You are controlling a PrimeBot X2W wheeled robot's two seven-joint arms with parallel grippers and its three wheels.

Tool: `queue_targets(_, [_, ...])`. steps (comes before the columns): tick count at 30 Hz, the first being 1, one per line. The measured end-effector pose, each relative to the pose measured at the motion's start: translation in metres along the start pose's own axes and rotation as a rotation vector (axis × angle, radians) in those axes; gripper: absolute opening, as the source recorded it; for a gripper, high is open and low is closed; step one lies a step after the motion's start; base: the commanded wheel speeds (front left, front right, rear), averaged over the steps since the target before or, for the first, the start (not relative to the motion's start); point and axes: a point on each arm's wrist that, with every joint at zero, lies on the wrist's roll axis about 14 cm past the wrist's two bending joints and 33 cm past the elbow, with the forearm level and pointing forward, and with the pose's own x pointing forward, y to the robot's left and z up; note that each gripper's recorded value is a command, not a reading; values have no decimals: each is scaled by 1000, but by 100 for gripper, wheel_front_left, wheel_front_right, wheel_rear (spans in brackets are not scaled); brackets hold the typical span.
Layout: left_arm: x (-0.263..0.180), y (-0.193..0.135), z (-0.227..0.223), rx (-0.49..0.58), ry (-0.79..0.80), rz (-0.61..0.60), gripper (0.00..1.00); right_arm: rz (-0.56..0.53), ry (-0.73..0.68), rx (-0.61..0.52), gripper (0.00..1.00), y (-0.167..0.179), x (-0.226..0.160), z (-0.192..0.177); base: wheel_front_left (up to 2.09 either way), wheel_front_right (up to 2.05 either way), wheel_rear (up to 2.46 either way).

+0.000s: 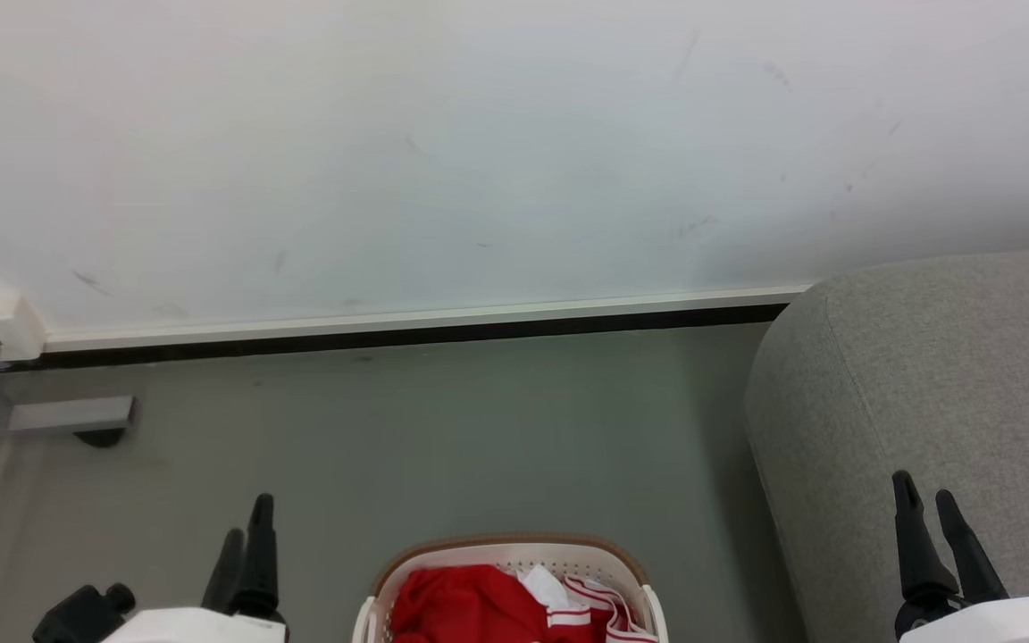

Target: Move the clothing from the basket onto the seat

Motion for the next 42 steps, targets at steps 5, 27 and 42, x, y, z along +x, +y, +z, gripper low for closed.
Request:
queue_targets(5, [-1,-2,4,104,-21,-7,100,4,9,-77,100,0,0,-4,0,0,0])
queue_targets(27, [-5,-7,8,386,-70,-22,100,46,0,-360,100,7,-1,-7,0,0,0])
queue_targets(42, [-8,-11,8,567,-94,-43,100,69,-5,-515,100,9,-3,-8,0,0,0])
